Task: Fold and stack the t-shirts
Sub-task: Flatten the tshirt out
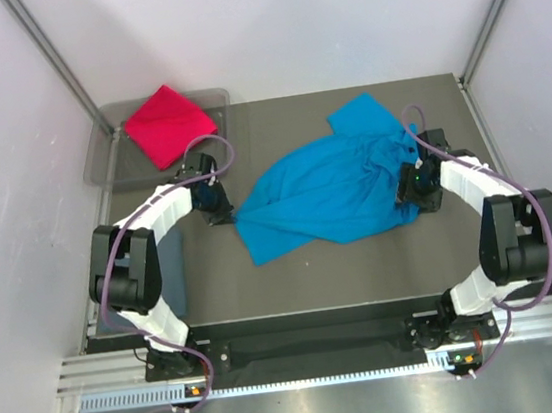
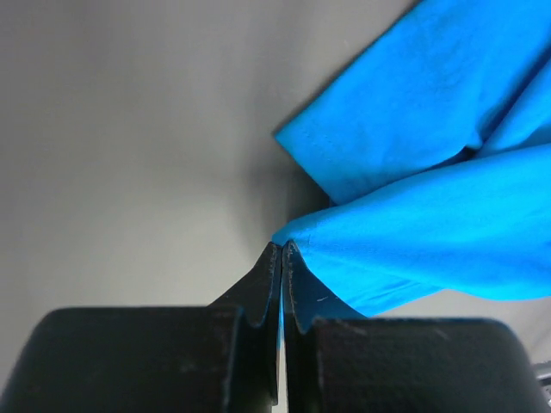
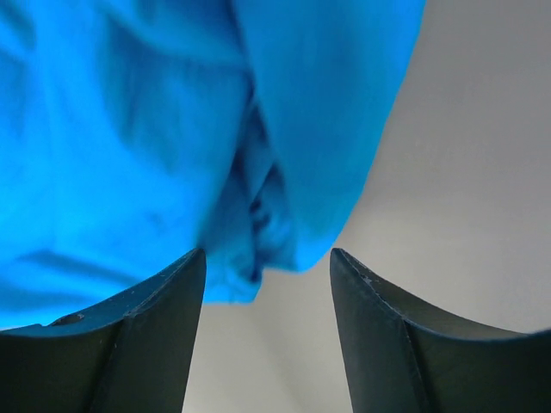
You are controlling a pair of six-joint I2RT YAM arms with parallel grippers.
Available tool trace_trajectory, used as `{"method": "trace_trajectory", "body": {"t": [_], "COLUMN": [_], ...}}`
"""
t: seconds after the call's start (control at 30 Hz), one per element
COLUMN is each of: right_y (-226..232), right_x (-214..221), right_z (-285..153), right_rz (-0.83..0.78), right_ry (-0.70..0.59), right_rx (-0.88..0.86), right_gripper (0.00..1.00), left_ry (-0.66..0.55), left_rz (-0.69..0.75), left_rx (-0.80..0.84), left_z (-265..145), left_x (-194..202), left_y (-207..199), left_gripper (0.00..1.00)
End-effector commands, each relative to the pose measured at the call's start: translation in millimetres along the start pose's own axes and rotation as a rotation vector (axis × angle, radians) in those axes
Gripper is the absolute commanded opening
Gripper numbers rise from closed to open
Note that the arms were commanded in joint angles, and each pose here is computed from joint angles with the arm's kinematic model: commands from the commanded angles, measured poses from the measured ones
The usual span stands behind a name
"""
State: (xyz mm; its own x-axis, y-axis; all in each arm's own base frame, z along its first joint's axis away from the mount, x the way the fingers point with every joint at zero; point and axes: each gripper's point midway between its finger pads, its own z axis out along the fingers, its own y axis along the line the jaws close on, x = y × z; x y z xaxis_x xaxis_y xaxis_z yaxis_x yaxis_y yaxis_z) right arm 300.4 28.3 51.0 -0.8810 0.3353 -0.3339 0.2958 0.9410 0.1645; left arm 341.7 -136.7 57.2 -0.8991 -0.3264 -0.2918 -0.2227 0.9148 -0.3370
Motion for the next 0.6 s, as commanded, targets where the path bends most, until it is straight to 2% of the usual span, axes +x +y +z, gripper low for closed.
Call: {"method": "trace_trajectory", "body": {"t": [0.0,0.3,0.43,0.5,0.53,0.57], "right_y": [0,-10,-13,-12,-20,-20], "right_x": [-23,-27,-32,-36,-34,-37], "right_z": [6,25,28,15,11,0], "right_rz": [-0.01,0.034,0.032,0.031,0.025,0.016], "right_ry": [-0.033,-0.021,-0.011,-0.047,-0.063,-0.096], "right_rx": [0.006,0.019,0.042,0.038,0.076,0.079], "right_gripper": [0.6,0.53,0.13,0.1,0.0,0.0], "left_ry": [0.023,0.051,0.022,-0.015,-0.031,-0.06], "left_rz": [0.024,0.039,0.064,0.079,0.086,0.092], "left_rx": [0.022,0.079,0.066,0.06,0.059,0.065], "left_z": [-1,-4,-18,-33,-39,-50], "left_x": [-1,-8,-19,-24,-26,-28], "left_y": [1,-15,-17,-17,-17,-18], "left_gripper": [0.0,0.0,0.0,0.0,0.0,0.0]}}
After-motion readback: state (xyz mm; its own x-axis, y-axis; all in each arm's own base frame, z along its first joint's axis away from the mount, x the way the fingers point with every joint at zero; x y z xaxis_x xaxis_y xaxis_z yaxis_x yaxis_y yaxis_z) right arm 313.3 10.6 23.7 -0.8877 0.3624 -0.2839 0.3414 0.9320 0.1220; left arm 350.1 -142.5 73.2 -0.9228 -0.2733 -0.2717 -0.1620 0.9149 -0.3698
